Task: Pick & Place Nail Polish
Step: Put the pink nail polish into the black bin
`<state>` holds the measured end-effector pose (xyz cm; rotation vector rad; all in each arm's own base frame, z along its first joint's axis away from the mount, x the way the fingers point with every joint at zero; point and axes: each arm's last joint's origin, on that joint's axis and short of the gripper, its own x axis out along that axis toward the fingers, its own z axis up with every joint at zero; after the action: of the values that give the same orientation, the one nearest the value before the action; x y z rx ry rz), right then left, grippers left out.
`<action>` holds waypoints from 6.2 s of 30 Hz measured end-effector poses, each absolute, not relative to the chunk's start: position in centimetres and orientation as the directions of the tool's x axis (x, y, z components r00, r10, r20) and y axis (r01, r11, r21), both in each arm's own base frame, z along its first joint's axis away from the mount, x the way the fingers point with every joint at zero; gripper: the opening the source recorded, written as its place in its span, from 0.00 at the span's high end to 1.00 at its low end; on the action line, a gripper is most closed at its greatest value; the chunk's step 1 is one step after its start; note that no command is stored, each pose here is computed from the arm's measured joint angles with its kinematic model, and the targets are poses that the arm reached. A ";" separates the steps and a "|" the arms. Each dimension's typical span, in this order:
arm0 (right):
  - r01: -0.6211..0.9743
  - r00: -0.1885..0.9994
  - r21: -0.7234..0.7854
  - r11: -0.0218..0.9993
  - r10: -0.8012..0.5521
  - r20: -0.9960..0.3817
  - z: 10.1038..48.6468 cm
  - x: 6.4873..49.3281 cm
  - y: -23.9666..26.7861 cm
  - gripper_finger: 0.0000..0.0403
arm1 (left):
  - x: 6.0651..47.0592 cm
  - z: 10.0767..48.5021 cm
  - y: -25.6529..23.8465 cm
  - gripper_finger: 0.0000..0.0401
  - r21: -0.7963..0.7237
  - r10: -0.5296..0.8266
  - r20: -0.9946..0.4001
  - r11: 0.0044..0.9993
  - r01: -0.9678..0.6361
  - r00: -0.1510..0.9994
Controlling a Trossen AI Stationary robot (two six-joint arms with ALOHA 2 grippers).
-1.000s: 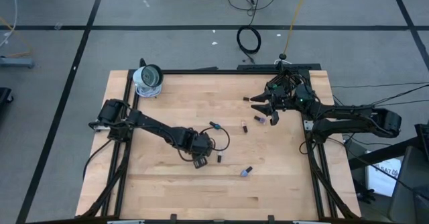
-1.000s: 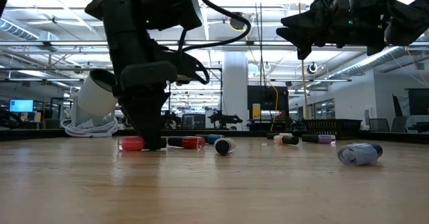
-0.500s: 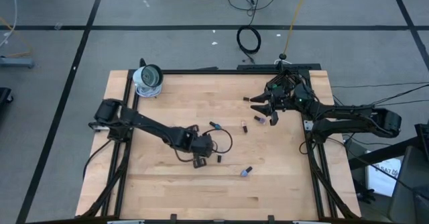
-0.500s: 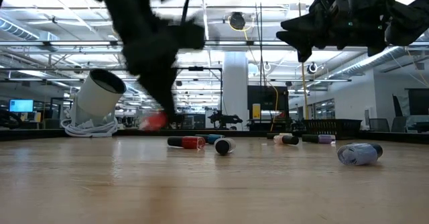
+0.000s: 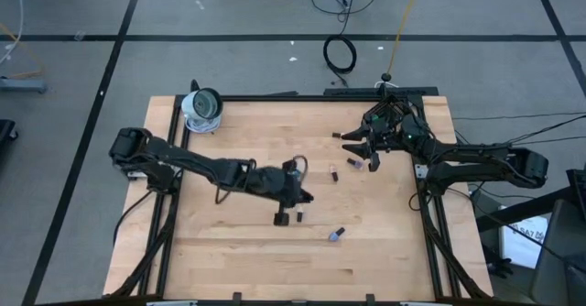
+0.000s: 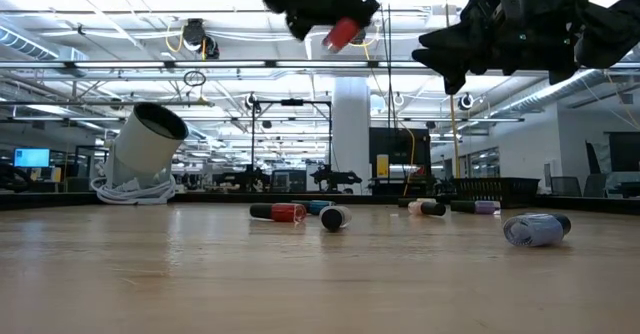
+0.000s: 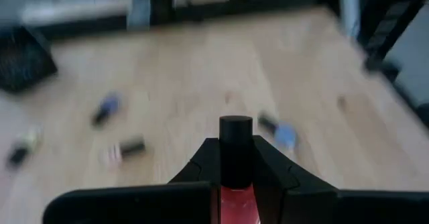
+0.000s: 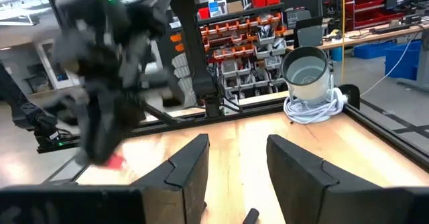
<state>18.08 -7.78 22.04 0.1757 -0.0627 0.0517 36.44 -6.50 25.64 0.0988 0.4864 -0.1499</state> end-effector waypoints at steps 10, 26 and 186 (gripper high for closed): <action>-0.034 0.998 0.137 0.990 0.041 -0.042 20.8 18.1 -7.8 0.65 | 37.5 27.5 -1.3 0.92 0.137 -0.160 -0.260 0.970 0.200 0.952; 0.132 0.938 -0.020 0.991 -0.131 -0.320 17.7 18.1 -8.1 0.65 | 34.0 24.8 7.3 0.92 0.058 -0.182 0.144 0.983 0.176 0.973; -0.845 0.524 0.140 0.517 0.851 0.020 20.4 27.9 -3.4 0.73 | 24.4 28.4 4.3 0.20 0.080 0.141 -0.476 0.990 -0.117 0.868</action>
<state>27.94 -3.38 20.42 0.1382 0.0529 1.0184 24.38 4.32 28.38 0.0496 0.5019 0.1347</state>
